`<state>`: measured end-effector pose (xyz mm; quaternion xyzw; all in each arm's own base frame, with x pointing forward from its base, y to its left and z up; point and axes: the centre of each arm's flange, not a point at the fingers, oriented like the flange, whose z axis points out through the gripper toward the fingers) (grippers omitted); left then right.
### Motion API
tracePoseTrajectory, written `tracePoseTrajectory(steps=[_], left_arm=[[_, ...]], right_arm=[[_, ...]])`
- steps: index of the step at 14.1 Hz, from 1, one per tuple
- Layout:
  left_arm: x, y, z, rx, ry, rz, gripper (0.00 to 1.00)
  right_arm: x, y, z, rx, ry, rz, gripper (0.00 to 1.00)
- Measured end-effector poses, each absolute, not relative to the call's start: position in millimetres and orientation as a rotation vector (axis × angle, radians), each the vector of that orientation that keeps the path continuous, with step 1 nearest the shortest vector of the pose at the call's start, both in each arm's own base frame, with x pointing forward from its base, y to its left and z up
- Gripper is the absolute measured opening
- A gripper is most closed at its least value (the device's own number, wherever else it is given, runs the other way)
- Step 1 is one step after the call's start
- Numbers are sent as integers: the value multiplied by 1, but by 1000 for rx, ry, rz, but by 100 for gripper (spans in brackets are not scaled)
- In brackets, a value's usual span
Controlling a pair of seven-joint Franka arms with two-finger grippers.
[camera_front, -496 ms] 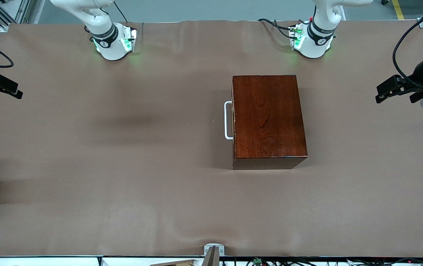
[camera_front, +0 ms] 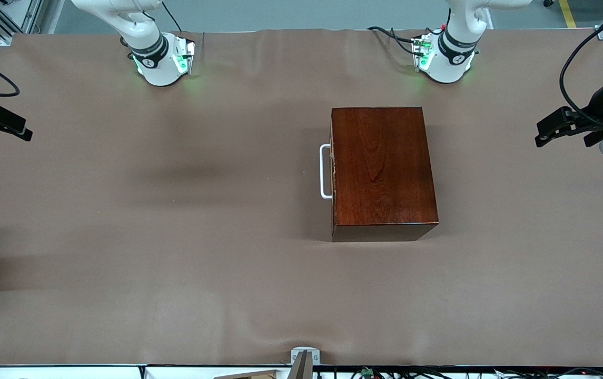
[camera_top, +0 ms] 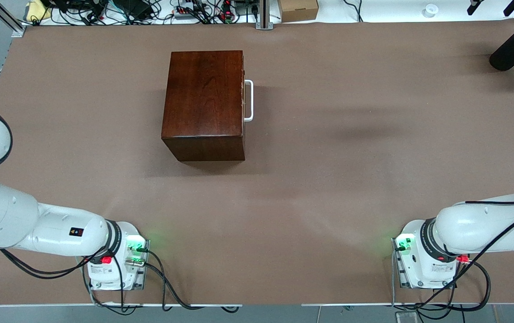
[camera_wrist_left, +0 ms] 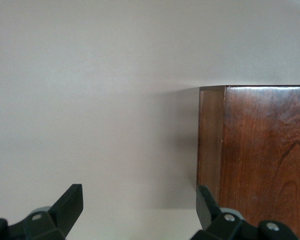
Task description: Open drawer, take yellow block, close drawer
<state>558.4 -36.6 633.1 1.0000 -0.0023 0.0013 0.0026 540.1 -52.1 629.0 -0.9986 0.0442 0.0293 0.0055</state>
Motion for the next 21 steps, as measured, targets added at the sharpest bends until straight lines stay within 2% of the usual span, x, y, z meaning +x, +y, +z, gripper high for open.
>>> tracePoseTrajectory(steps=[5, 8, 13, 21], left_arm=[[558, -50, 632, 3136, -44, 4, 100], [560, -91, 628, 3131, -145, 10, 100], [556, -207, 609, 3117, -64, -27, 100], [501, -408, 575, 3074, 110, -53, 100]], right_arm=[[541, -52, 627, -3126, 137, 96, 100], [541, -52, 627, -3126, 137, 98, 100], [542, -51, 625, -3126, 136, 103, 100], [546, -51, 618, -3127, 136, 120, 100]])
